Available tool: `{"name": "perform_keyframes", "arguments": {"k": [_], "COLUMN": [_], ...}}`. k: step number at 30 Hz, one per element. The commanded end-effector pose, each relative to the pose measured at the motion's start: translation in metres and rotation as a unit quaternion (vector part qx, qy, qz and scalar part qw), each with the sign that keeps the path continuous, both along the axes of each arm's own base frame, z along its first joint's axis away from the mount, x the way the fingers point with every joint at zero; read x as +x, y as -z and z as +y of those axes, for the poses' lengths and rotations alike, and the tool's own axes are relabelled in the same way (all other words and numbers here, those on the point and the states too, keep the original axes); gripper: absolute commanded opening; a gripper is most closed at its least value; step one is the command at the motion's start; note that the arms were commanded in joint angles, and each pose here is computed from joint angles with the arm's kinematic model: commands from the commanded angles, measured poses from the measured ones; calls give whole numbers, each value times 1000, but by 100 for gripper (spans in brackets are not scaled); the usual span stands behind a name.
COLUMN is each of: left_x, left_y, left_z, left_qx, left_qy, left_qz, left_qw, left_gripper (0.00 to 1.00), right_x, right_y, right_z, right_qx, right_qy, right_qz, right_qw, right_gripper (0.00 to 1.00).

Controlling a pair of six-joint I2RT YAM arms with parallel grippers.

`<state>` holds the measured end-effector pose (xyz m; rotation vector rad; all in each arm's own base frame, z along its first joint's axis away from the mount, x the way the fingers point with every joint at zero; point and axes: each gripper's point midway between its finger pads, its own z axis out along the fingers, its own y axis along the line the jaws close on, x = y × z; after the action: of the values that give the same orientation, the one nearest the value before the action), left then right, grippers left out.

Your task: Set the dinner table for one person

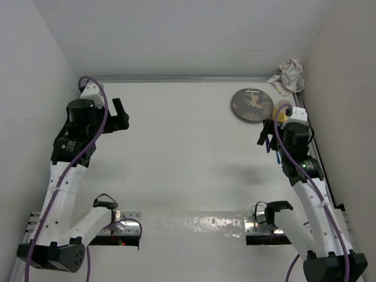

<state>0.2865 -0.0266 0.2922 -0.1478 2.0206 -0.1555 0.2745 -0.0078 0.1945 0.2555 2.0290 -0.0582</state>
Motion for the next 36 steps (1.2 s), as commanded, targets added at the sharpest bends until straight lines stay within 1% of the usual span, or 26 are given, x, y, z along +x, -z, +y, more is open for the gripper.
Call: {"name": "perform_keyframes", "arguments": {"k": [1,3,6,10,11,13,14,15,16,17,18,19,20,21,22,24,25,26,27,28,30,31,34,35,36], "left_x": [8,8,8,13,14,18,19,20,22,23,26,29,31,34,37,39,40,41,42,42,45,44,45,45,45], "left_y": [-24,-19,-8,-4,-5,-4,-6,-6,-5,-4,-5,-2,-1,-2,-2,-2,0,-1,-4,4,2,11,21,27,26], "left_z": [-1,2,3,-2,-5,-8,-9,-9,-14,-15,-15,-16,-15,-15,-16,-16,-15,-14,-13,-13,-14,-16,-19,-19,-19], "left_qx": [-2,-11,-14,-22,-27,-32,-37,-39,-45,-46,-44,-44,-43,-43,-43,-38,-34,-34,-35,-38,-46,-53,-62,-66,-66], "left_qy": [0,-19,-25,-14,-8,-2,-3,-4,7,11,11,11,10,9,10,15,12,10,8,4,3,4,7,6,6], "left_qz": [-38,-30,-14,-13,-14,-13,-13,-13,-12,-12,-16,-14,-13,-14,-12,-12,-13,-19,-32,-28,-46,-40,-38,-33,-36], "left_qw": [999,999,999,1000,999,999,999,999,999,999,999,999,999,999,999,999,999,999,999,999,998,998,997,997,997], "left_gripper": [100,100,100,100,100,100,100,100,100,100,100,100,100,100,100,100,100,100,100,100,100,100,100,100,100], "right_x": [13,16,23,46,61,78,90,107,118,133,149,159,173,189,203,223,241,252,268,281,299,314,338,345,347], "right_y": [-24,-24,-29,-47,-56,-64,-87,-74,-76,-93,-77,-73,-83,-60,-70,-60,-42,-37,-10,-13,-1,13,37,34,45], "right_z": [2,1,1,-13,-21,-29,-36,-45,-50,-55,-74,-81,-87,-99,-105,-115,-119,-122,-127,-130,-138,-144,-152,-159,-162], "right_qx": [3,3,-9,-29,-48,-67,-75,-82,-81,-69,-65,-57,-40,-36,-37,-47,-54,-55,-56,-58,-61,-66,-65,-60,-60], "right_qy": [-4,1,-5,37,55,74,94,105,113,119,138,145,155,164,170,181,181,182,182,184,190,191,193,199,201], "right_qz": [-39,-40,-47,-63,-69,-71,-90,-67,-65,-86,-69,-69,-88,-64,-75,-70,-57,-65,-50,-60,-64,-66,-75,-88,-84], "right_qw": [999,999,999,997,995,993,989,989,988,987,986,985,983,984,982,980,980,980,980,979,978,977,976,974,974], "right_gripper": [99,99,99,97,96,94,93,91,91,90,88,87,86,85,84,82,80,79,78,76,75,75,75,75,75]}}
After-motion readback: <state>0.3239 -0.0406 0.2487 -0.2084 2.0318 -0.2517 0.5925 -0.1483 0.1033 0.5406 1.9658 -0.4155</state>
